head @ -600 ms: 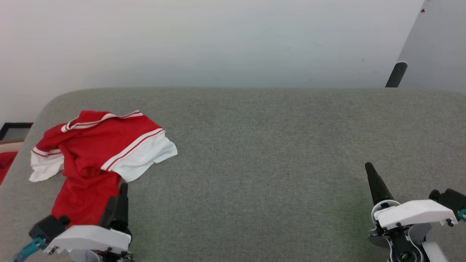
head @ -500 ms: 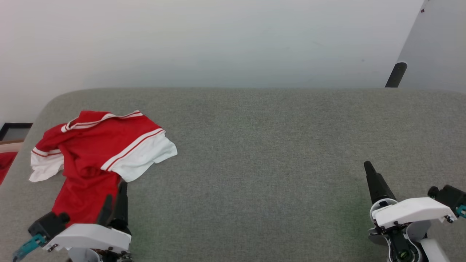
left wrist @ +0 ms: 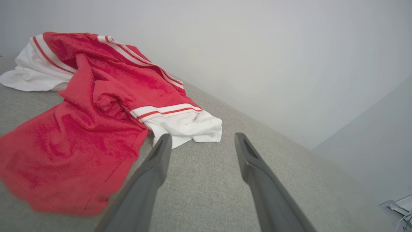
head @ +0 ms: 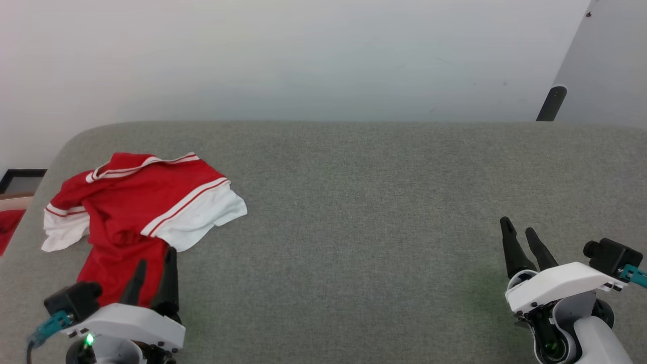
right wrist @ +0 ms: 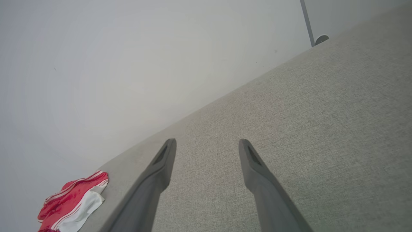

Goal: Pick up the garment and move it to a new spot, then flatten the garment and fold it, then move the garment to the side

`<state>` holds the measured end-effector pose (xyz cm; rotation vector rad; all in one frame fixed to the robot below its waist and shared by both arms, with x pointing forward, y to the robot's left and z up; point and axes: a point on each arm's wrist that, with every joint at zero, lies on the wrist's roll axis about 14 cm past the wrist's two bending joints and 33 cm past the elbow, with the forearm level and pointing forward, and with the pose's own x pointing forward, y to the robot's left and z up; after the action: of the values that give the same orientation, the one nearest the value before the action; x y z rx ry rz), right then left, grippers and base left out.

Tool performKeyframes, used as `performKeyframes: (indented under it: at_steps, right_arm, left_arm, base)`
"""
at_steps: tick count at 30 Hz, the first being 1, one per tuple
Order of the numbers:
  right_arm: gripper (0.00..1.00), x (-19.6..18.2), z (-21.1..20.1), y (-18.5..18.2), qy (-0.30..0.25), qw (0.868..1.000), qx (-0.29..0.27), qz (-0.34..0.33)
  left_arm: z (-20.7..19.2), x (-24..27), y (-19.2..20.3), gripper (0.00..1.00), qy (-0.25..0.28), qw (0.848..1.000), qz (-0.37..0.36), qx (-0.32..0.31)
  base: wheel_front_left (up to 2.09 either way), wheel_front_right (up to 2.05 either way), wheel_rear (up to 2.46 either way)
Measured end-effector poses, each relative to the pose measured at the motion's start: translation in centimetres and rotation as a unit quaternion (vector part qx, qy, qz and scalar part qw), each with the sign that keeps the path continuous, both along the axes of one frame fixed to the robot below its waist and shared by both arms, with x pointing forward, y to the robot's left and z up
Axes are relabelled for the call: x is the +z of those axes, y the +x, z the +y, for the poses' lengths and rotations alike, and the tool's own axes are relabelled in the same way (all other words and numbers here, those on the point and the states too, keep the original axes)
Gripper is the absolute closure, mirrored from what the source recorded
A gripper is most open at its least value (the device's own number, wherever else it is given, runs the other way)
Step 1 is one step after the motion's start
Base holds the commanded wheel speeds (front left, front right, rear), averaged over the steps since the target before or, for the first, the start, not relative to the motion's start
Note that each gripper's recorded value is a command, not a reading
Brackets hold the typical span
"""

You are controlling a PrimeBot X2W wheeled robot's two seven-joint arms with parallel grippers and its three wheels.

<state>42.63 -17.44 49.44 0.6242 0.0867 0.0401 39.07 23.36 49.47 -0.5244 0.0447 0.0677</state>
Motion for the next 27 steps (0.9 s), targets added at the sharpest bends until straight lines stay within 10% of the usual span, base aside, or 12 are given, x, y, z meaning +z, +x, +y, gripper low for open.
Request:
performKeyframes:
  at_steps: [27]
  right_arm:
    - [0.00,2.0,0.2,0.8,-0.180,0.982,0.015,-0.050]
  left_arm:
    - [-0.7,2.7,0.3,0.00,0.167,0.984,-0.053,-0.038]
  base:
    - [0.00,0.00,0.00]
